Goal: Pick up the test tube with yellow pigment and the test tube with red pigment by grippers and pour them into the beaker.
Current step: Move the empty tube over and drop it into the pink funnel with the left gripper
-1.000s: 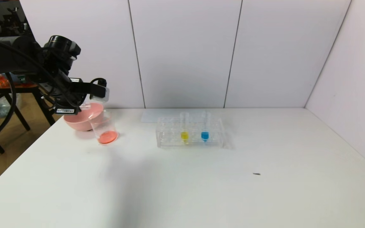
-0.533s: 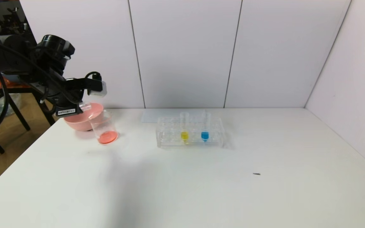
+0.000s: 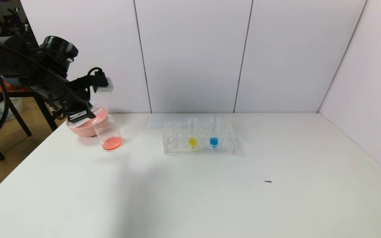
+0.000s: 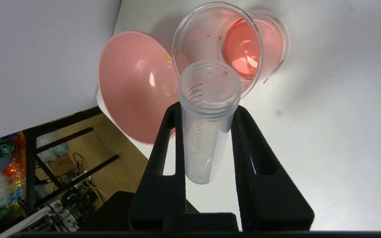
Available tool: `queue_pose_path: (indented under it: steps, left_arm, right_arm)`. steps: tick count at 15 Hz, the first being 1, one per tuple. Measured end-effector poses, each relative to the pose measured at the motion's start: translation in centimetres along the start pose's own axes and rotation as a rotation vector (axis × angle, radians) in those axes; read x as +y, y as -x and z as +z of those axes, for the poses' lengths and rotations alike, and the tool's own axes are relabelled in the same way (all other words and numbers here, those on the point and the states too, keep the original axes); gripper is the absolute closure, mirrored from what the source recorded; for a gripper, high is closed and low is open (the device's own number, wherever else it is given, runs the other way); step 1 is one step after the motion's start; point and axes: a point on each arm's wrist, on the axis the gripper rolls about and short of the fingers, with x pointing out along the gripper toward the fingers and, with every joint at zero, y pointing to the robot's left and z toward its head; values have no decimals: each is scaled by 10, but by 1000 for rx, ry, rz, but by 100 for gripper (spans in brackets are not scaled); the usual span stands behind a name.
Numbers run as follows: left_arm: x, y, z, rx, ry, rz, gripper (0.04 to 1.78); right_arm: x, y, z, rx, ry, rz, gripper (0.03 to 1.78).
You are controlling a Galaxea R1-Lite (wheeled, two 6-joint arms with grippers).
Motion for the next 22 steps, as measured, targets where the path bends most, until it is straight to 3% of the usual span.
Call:
queue_pose_path:
  steps: [8,16,22]
  left_arm:
    - [4,15,-4,-42,140,14,138]
    - [12,18,-2,-175,403,156,138]
    - [15,23,-4,-216,616,222,138]
  right_arm:
    - [0,0,0,0,0,0,11]
    - [0,0,0,0,0,0,11]
    - [0,0,0,0,0,0,11]
